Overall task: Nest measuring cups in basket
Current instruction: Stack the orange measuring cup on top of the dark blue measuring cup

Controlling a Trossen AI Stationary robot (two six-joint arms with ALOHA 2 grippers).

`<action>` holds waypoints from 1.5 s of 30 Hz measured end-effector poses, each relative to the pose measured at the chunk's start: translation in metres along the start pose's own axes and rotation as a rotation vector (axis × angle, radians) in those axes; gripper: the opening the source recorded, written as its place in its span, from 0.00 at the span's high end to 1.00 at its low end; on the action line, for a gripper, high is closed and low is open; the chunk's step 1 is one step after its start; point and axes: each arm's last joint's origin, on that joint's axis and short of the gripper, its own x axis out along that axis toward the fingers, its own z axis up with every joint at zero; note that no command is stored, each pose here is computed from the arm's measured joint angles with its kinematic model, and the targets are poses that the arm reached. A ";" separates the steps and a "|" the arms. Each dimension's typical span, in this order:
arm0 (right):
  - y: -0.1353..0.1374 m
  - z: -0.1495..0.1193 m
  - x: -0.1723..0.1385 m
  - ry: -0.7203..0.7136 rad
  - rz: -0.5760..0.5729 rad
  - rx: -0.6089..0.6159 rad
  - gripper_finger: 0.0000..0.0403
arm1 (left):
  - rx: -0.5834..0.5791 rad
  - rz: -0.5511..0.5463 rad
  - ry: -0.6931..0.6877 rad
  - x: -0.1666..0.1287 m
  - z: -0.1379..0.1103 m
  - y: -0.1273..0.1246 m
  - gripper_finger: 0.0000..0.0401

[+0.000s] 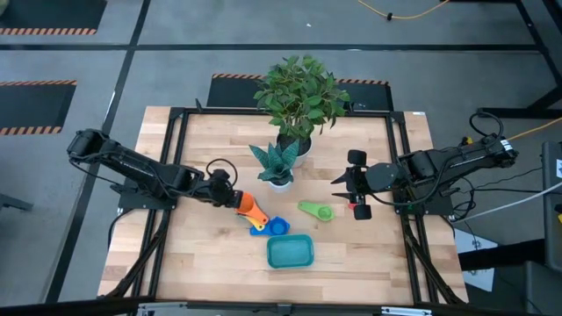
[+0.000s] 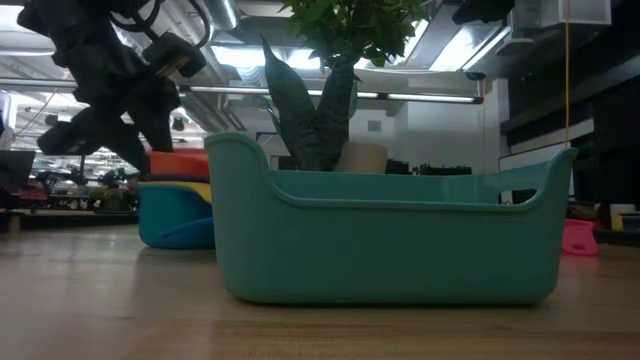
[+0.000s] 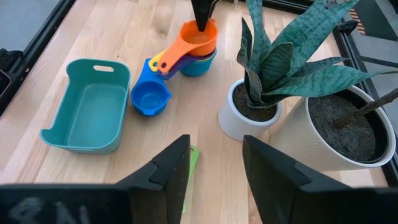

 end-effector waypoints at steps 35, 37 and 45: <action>0.000 0.000 0.000 0.000 0.000 0.000 0.62 | 0.164 -0.029 0.227 0.005 -0.050 -0.002 0.78; 0.000 0.000 0.000 -0.001 0.000 0.000 0.62 | 0.167 -0.015 0.224 0.013 -0.052 -0.001 0.78; 0.000 0.001 0.000 -0.006 0.000 0.003 0.62 | 0.153 0.032 0.091 0.032 -0.047 0.000 0.78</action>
